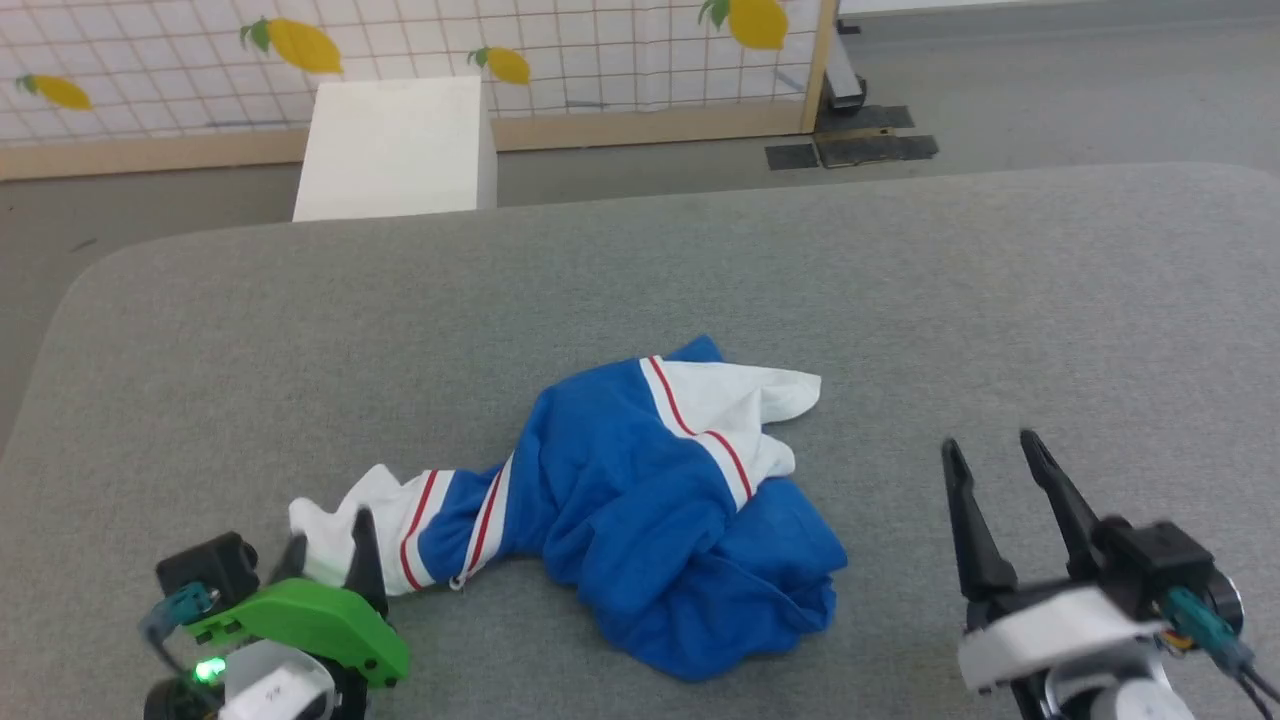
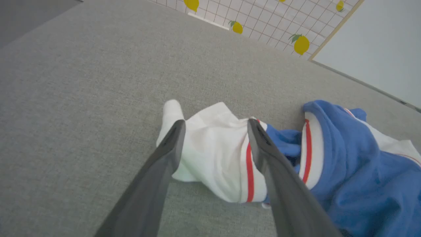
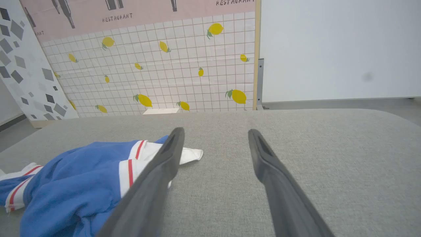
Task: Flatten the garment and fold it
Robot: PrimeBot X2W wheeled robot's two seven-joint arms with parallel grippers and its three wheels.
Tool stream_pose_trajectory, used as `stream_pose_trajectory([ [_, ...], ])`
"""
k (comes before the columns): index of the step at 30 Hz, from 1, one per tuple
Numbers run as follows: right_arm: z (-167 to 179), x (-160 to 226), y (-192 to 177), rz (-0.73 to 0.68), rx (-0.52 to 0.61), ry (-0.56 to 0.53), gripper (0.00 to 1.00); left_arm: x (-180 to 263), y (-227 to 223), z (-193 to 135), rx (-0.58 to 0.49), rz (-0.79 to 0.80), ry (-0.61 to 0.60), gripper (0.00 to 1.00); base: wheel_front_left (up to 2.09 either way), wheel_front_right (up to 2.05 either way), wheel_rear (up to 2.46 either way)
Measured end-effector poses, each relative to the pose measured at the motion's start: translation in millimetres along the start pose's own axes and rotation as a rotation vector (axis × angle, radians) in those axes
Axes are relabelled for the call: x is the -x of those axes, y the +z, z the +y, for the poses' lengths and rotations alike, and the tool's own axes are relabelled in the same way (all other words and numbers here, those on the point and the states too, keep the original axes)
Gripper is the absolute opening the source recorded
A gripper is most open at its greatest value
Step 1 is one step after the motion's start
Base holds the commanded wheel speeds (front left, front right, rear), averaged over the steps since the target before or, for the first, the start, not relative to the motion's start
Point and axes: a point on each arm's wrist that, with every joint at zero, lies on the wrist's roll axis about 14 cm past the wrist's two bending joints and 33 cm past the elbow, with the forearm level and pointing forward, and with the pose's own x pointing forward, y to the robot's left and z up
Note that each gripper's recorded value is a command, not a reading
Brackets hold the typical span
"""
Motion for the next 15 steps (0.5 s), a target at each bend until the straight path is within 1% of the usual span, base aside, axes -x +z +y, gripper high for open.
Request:
stream_pose_trajectory([
  [3,8.9,-19.8,6.2,0.003,0.035,0.036,1.0,0.5,26.4,-8.7,-0.01,-0.183,-0.049,1.0,0.0,0.0,0.0],
  [6,15.9,-44.2,6.9,0.042,0.072,0.065,1.0,-1.8,37.4,-12.8,-0.018,-0.269,-0.076,1.0,0.0,0.0,0.0],
  [9,21.7,-72.2,-6.4,0.147,0.105,0.089,1.0,-9.0,49.3,-19.9,-0.031,-0.323,-0.106,1.0,0.0,0.0,0.0],
  [11,23.8,-87.3,-18.3,0.224,0.119,0.098,1.0,-12.3,65.0,-23.6,-0.04,-0.379,-0.114,1.0,0.0,0.0,0.0],
  [13,24.5,-99.5,-39.8,0.342,0.136,0.103,1.0,-13.2,82.3,-27.7,-0.048,-0.445,-0.122,1.0,0.0,0.0,0.0],
  [15,24.9,-105.5,-64.0,0.472,0.175,0.109,1.0,-13.7,87.8,-27.8,-0.06,-0.473,-0.122,1.0,0.0,0.0,0.0],
])
